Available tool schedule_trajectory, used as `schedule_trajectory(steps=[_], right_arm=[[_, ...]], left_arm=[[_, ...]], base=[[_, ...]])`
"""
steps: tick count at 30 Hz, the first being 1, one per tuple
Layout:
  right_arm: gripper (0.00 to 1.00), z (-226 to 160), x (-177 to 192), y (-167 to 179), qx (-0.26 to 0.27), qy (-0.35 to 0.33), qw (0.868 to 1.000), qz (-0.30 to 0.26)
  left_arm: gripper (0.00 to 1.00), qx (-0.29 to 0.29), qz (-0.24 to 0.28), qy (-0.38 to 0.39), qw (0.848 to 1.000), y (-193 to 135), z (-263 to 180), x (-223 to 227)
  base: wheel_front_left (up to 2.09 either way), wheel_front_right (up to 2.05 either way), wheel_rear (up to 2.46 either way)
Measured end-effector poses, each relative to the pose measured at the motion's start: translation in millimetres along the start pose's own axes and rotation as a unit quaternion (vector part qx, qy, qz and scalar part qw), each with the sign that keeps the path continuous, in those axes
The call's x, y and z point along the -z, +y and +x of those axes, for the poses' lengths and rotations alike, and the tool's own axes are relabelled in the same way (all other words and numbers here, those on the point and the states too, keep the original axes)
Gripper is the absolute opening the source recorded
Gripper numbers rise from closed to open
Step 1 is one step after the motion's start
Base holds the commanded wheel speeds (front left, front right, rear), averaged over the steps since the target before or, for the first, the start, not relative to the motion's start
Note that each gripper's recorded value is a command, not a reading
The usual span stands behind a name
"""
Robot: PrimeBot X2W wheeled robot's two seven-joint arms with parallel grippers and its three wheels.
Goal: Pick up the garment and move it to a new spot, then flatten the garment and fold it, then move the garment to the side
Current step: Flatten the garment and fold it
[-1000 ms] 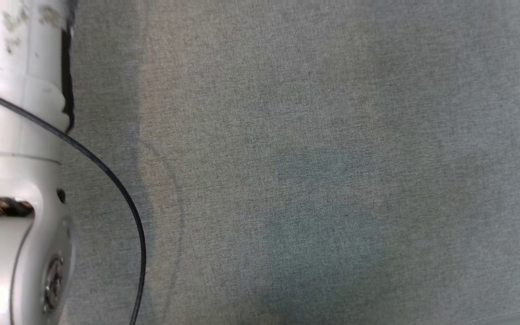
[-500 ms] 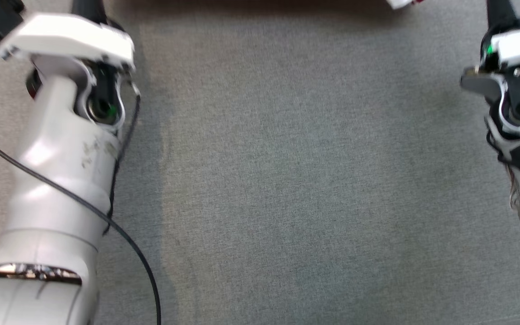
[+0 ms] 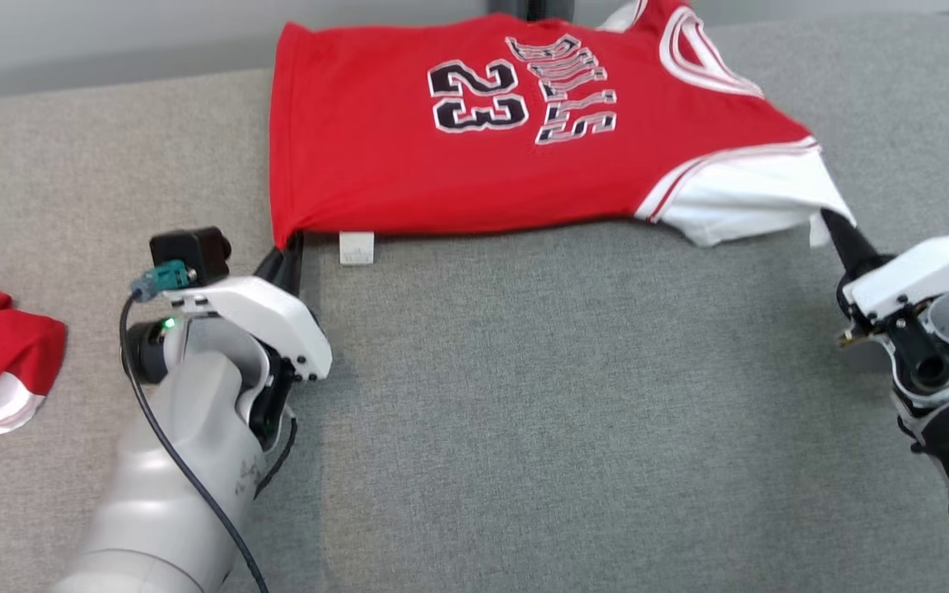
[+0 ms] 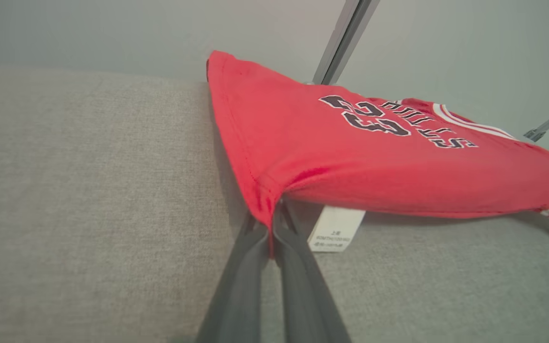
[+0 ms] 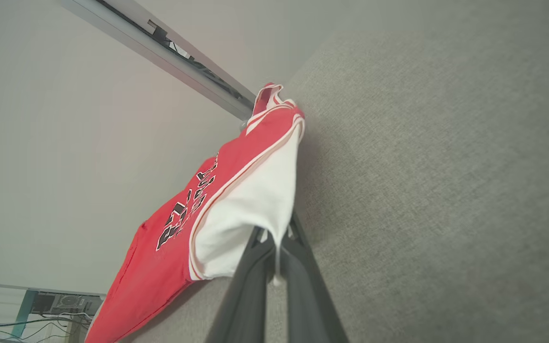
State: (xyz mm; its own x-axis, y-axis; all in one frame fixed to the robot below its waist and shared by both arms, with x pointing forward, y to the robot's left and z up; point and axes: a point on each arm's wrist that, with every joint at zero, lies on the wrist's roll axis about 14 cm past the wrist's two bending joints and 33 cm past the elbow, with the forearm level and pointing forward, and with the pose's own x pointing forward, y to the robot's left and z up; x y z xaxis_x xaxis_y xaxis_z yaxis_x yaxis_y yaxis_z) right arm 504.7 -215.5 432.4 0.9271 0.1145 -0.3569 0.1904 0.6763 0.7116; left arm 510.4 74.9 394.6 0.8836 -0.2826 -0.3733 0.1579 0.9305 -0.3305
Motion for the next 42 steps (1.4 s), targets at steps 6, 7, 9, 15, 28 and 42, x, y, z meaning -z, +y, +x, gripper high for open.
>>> schedule_trajectory(steps=[6,7,9,15,28,42], right_arm=[[0.00,-22,14,-11,0.014,0.044,0.998,-0.046],[0.00,-25,15,-14,0.017,0.050,0.997,-0.050],[0.00,-30,16,-19,0.024,0.063,0.995,-0.068],[0.00,-49,33,-27,0.032,0.122,0.986,-0.107],[0.00,-88,37,-41,0.040,0.198,0.964,-0.173],[0.00,-127,45,-56,0.038,0.296,0.923,-0.244]], left_arm=[[0.00,-0.007,0.045,0.045,0.998,3,-25,21],[0.00,-0.007,0.051,0.052,0.997,4,-29,24],[0.00,-0.008,0.060,0.063,0.996,4,-34,26],[0.00,0.002,0.104,0.110,0.988,4,-52,43],[0.00,0.027,0.174,0.194,0.965,0,-88,76],[0.00,0.080,0.197,0.245,0.946,6,-123,92]], base=[[0.00,0.00,0.00],[0.00,0.00,0.00],[0.00,0.00,0.00],[0.00,0.00,0.00],[0.00,0.00,0.00],[0.00,0.00,0.00]])
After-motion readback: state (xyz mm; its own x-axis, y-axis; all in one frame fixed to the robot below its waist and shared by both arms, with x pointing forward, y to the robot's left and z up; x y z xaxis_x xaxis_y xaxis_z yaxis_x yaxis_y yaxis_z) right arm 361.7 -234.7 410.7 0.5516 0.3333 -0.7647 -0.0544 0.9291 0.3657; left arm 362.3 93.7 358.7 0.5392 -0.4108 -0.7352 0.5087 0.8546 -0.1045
